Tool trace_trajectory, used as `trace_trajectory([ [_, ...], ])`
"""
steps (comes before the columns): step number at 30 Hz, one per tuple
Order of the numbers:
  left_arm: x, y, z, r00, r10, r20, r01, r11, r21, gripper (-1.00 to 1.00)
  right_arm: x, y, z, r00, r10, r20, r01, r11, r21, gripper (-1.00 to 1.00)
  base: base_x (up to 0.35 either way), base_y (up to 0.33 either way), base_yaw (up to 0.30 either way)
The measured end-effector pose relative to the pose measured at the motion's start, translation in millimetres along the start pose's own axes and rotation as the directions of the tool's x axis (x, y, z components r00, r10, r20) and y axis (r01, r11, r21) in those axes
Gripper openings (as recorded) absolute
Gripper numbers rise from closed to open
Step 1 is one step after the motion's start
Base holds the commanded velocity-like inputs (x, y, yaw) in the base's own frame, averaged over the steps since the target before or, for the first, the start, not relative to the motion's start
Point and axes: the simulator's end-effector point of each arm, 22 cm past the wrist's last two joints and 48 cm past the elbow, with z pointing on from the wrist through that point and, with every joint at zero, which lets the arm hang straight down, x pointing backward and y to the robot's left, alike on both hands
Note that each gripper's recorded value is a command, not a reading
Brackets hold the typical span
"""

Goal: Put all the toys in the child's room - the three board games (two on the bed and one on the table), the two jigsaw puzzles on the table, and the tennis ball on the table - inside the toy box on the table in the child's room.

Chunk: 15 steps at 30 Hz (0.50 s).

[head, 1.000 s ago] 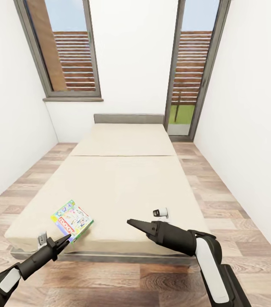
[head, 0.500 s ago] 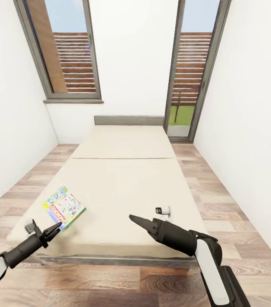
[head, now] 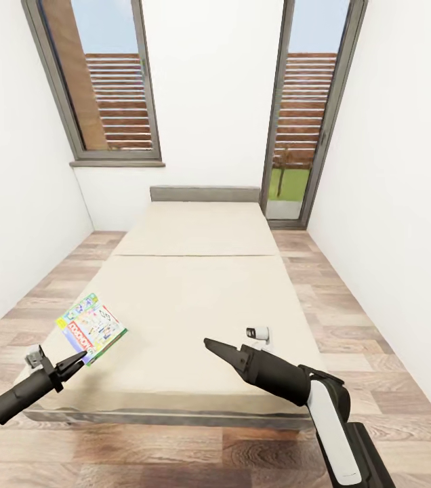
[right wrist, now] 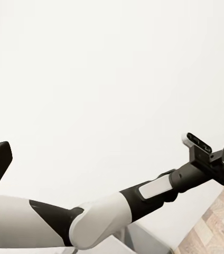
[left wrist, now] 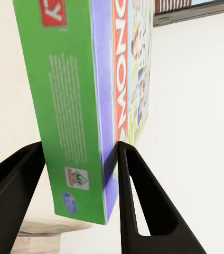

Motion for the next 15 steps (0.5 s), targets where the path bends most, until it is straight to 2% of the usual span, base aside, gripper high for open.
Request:
trace_trajectory([
  [15,-7.4,-26.6,-1.1,1.000,0.002,0.000,-0.002,1.000,-0.003,-1.00,-17.2,19.7,9.4,1.000,-0.010,0.005,0.010,1.000,0.004,1.00,0.000,0.000,0.000],
])
